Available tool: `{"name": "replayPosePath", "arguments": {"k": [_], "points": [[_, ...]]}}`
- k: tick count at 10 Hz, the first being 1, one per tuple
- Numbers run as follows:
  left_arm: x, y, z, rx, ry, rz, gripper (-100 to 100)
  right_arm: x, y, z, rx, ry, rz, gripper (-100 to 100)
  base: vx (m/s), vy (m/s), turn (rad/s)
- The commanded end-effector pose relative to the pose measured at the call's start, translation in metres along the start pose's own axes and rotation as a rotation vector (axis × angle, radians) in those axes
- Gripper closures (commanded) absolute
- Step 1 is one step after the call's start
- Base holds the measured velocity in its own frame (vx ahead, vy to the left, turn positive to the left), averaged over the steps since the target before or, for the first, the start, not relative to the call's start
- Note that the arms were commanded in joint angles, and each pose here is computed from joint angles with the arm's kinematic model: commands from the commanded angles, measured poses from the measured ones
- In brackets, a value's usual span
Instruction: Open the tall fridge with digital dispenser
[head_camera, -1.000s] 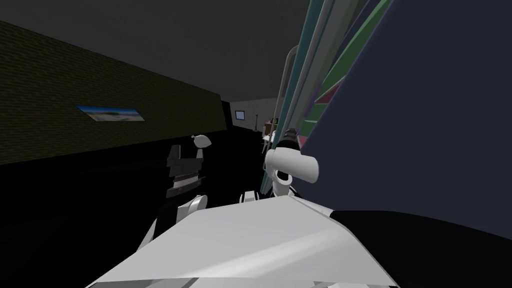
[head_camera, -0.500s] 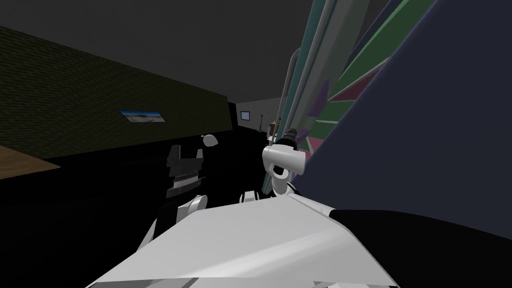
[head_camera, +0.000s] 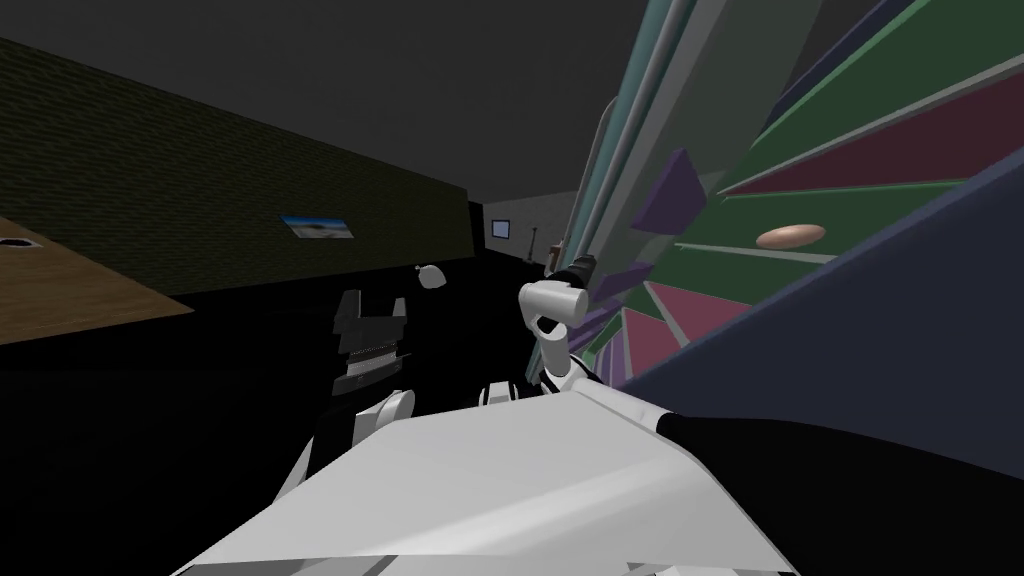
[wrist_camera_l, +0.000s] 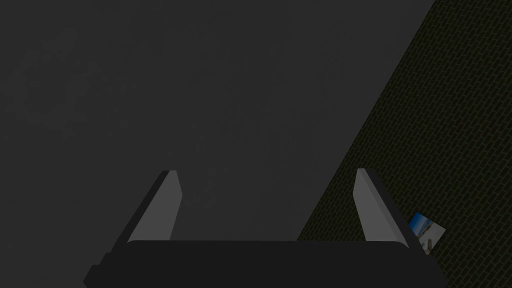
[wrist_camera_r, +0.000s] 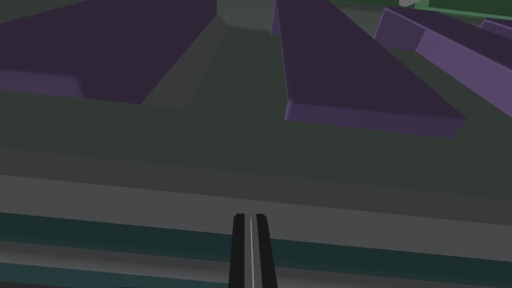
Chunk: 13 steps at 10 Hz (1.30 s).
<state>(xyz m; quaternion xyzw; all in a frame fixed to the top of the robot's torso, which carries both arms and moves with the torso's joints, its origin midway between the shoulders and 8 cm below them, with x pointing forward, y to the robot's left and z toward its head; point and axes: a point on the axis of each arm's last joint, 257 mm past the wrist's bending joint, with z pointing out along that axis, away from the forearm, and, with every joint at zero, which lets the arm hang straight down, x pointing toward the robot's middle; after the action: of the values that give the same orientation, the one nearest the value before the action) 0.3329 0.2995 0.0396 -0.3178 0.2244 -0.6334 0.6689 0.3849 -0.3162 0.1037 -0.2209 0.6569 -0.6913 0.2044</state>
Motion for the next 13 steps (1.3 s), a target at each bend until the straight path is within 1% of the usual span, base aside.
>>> {"name": "replayPosePath", "arguments": {"k": [1, 2, 3, 4, 5, 6, 7, 8, 9, 10, 11, 12, 13], "points": [[0.0, 0.0, 0.0, 0.0, 0.0, 0.0, 0, 0.012, -0.009, 0.01, 0.013, 0.107, 0.007, 100, 0.089, 0.045, 0.165], [0.0, 0.0, 0.0, 0.0, 0.0, 0.0, 0, 0.009, -0.006, 0.011, 0.01, 0.115, -0.014, 100, 0.101, 0.031, 0.085], [0.0, 0.0, 0.0, 0.0, 0.0, 0.0, 0, 0.016, -0.012, 0.014, 0.016, 0.172, -0.001, 100, 0.138, 0.032, 0.172], [0.0, 0.0, 0.0, 0.0, 0.0, 0.0, 0, 0.015, -0.01, 0.015, 0.016, 0.181, -0.018, 100, 0.101, 0.029, 0.109], [0.0, 0.0, 0.0, 0.0, 0.0, 0.0, 0, 0.023, -0.016, 0.018, 0.024, 0.237, 0.002, 100, 0.115, 0.05, 0.19], [0.0, 0.0, 0.0, 0.0, 0.0, 0.0, 0, 0.02, -0.014, 0.019, 0.023, 0.246, -0.02, 100, 0.103, 0.029, 0.074], [0.0, 0.0, 0.0, 0.0, 0.0, 0.0, 0, 0.029, -0.021, 0.02, 0.032, 0.305, -0.002, 100, 0.113, 0.006, 0.154], [0.0, 0.0, 0.0, 0.0, 0.0, 0.0, 0, 0.026, -0.019, 0.022, 0.031, 0.312, -0.021, 100, 0.099, 0.015, 0.117], [0.0, 0.0, 0.0, 0.0, 0.0, 0.0, 0, 0.035, -0.025, 0.022, 0.042, 0.372, -0.002, 100, 0.118, 0.028, 0.212], [0.0, 0.0, 0.0, 0.0, 0.0, 0.0, 0, 0.032, -0.024, 0.024, 0.041, 0.377, -0.021, 100, 0.101, 0.035, 0.094], [0.0, 0.0, 0.0, 0.0, 0.0, 0.0, 0, 0.032, -0.024, 0.023, 0.04, 0.365, -0.015, 100, 0.037, 0.019, 0.001], [0.0, 0.0, 0.0, 0.0, 0.0, 0.0, 0, 0.031, -0.041, 0.027, 0.097, 0.365, -0.029, -100, 0.015, 0.006, 0.009], [0.0, 0.0, 0.0, 0.0, 0.0, 0.0, 0, 0.03, -0.043, 0.027, 0.104, 0.362, -0.03, -100, 0.009, 0.003, 0.006]]}}
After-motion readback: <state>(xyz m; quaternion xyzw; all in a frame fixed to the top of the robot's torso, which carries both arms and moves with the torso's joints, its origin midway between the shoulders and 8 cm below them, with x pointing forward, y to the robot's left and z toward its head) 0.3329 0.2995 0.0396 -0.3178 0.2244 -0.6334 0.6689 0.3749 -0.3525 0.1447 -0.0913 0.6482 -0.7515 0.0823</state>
